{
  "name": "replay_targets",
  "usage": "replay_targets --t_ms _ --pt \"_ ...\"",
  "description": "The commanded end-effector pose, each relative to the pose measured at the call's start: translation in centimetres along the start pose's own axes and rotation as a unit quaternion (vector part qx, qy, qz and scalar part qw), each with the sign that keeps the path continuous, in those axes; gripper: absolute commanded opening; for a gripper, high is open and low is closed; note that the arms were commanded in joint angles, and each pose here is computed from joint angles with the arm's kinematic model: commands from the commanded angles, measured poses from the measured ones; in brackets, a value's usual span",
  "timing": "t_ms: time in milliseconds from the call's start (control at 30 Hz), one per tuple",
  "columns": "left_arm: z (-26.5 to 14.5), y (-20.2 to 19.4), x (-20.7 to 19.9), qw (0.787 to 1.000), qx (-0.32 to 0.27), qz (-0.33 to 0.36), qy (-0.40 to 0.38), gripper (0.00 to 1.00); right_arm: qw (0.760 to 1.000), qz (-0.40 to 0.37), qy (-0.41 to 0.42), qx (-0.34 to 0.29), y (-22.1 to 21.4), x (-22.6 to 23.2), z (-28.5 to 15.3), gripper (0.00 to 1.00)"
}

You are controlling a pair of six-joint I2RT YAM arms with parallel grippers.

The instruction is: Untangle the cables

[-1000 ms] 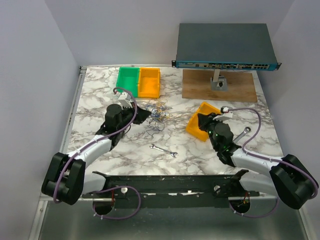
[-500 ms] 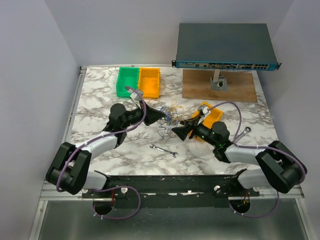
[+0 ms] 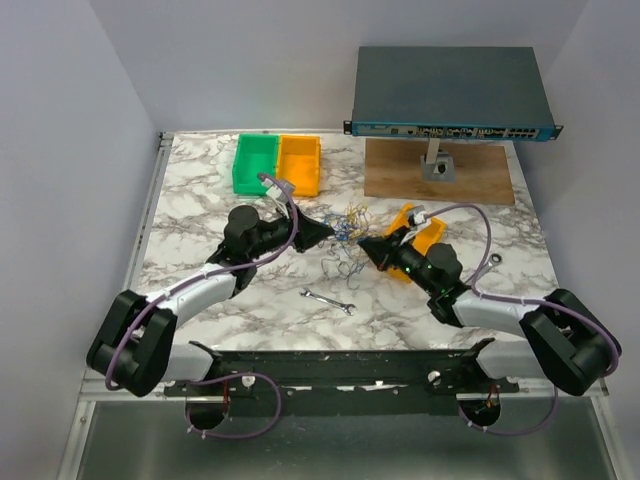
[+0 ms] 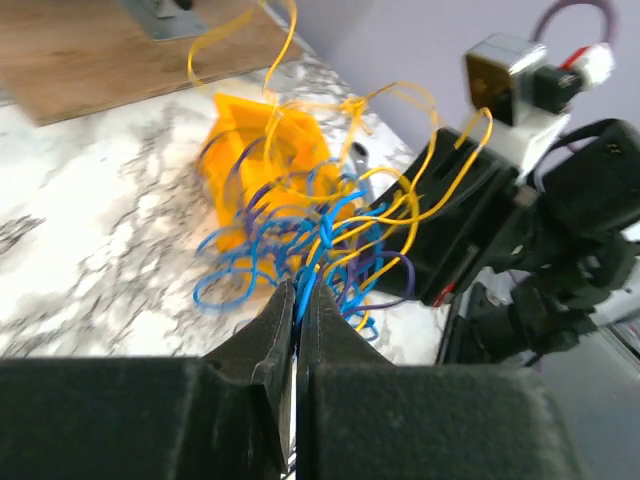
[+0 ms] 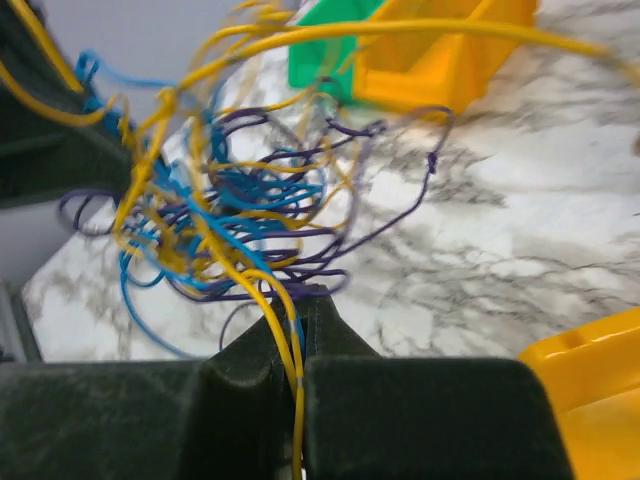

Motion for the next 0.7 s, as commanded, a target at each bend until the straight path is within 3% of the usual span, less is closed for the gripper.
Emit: replay_targets --t_ms 0,100,267,333,400,500,600,667 --pt "-2.7 1.0 1.4 0.981 -0.061 0.037 0.182 0.00 0.977 0.020 -0.196 -0.087 1.9 -2.9 -0.9 0.00" --pt "-5.0 1.1 2.3 0.950 -0.101 0.031 0.295 0.00 0.938 0.037 -0.321 -0.122 2.3 -4.7 -2.3 0.01" --pt "-9.8 0.6 4.2 0.837 -0.218 -0.029 0.501 0.00 0.847 0.084 -0.481 -0.207 2.8 -6.9 -5.2 0.01" --pt "-10.9 0.2 4.5 0.807 -0.248 -0.045 0.534 0.00 0.838 0.097 -0.488 -0.224 2.9 -6.9 -5.7 0.01" --pt "-11.0 0.3 4.2 0.811 -0.255 -0.039 0.525 0.00 0.851 0.094 -0.465 -0.226 3.0 -6.6 -5.7 0.01" --pt "-10.0 0.7 3.9 0.838 -0.230 -0.028 0.494 0.00 0.883 0.087 -0.411 -0.207 3.0 -5.8 -4.8 0.01" --pt "-7.9 1.3 3.0 0.896 -0.166 0.017 0.411 0.00 0.951 0.023 -0.272 -0.142 3.0 -3.8 -2.9 0.02" --pt "-6.5 1.6 2.2 0.930 -0.128 0.042 0.342 0.00 0.985 -0.010 -0.150 -0.083 2.5 -1.8 -1.5 0.13"
Point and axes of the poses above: each gripper's point midway between its finger pads, its own z axis out along the fingers, its own x axis along the line the jaws close on, y = z × x, the point moved 9 cm from there along -z, back along the fingers, and after that the axes turned 3 degrees about z, right-handed, at the moved point
